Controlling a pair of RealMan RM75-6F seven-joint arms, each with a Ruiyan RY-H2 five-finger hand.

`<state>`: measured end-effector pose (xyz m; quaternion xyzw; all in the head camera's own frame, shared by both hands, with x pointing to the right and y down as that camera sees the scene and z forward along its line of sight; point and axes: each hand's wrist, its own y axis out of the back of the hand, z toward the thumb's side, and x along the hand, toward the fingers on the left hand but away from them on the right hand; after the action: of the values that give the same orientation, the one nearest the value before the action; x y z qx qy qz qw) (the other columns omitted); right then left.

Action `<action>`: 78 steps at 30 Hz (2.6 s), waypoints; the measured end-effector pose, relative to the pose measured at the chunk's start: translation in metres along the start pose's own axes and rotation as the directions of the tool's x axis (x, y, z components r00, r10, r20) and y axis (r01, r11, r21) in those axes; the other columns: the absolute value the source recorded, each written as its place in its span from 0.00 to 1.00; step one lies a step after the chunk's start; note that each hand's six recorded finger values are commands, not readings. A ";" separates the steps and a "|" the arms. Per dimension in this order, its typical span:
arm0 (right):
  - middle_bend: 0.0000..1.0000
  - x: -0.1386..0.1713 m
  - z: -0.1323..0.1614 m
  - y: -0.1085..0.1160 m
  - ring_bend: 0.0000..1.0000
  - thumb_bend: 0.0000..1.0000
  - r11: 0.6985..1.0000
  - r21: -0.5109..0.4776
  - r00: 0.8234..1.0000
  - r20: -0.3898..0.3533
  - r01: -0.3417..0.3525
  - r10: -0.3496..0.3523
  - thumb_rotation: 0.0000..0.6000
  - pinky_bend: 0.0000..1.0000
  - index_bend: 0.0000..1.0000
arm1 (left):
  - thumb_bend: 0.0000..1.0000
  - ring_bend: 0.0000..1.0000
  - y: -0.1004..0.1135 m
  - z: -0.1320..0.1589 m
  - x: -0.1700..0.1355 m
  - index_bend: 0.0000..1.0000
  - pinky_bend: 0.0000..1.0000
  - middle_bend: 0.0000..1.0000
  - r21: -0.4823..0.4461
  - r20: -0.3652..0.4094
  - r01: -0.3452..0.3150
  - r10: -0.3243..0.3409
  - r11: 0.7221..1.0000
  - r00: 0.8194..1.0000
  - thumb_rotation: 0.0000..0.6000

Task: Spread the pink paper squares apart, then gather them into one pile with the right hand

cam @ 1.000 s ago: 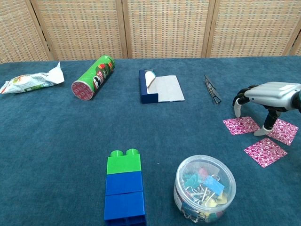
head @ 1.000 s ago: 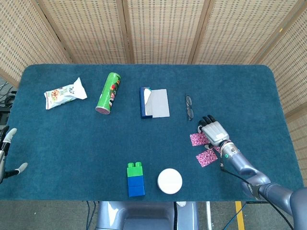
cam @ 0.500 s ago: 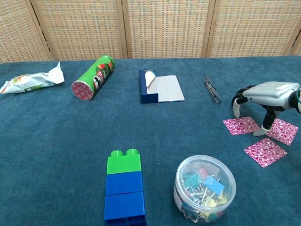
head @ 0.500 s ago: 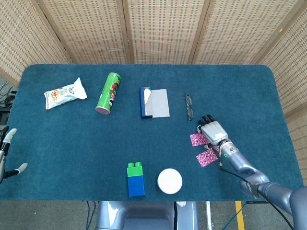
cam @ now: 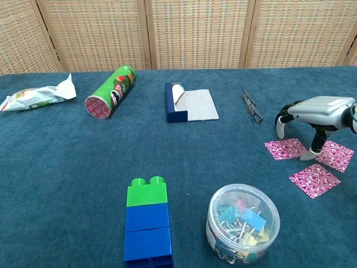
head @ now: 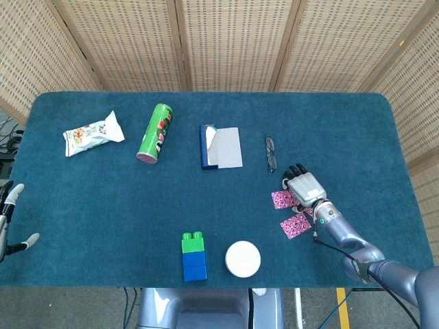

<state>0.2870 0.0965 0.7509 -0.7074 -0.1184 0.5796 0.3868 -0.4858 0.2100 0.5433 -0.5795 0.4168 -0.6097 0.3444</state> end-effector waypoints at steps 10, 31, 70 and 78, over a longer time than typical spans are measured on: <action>0.18 0.001 -0.001 -0.003 0.00 0.21 1.000 -0.002 1.000 0.007 -0.006 0.006 1.00 0.01 0.35 | 0.18 0.00 0.000 0.000 0.000 0.04 0.00 0.00 0.001 0.001 -0.001 0.001 1.000 1.000 1.00; 0.20 0.003 -0.004 -0.011 0.00 0.26 1.000 -0.015 1.000 0.016 -0.011 0.012 1.00 0.01 0.45 | 0.18 0.00 -0.001 0.001 0.001 0.04 0.00 0.00 0.004 0.000 0.003 -0.003 1.000 1.000 1.00; 0.20 -0.003 -0.003 -0.005 0.00 0.26 1.000 0.002 1.000 0.017 -0.020 0.020 1.00 0.01 0.45 | 0.18 0.00 -0.004 -0.003 0.000 0.04 0.00 0.00 0.004 -0.011 0.009 -0.009 1.000 1.000 1.00; 0.20 -0.001 -0.003 -0.008 0.00 0.26 1.000 0.001 1.000 0.012 -0.023 0.023 1.00 0.01 0.45 | 0.18 0.00 -0.004 -0.002 0.000 0.04 0.00 0.00 0.003 -0.011 0.008 -0.008 1.000 1.000 1.00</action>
<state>0.2917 0.1004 0.7570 -0.7049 -0.1125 0.5883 0.3799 -0.4879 0.2121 0.5464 -0.5773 0.4153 -0.6149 0.3408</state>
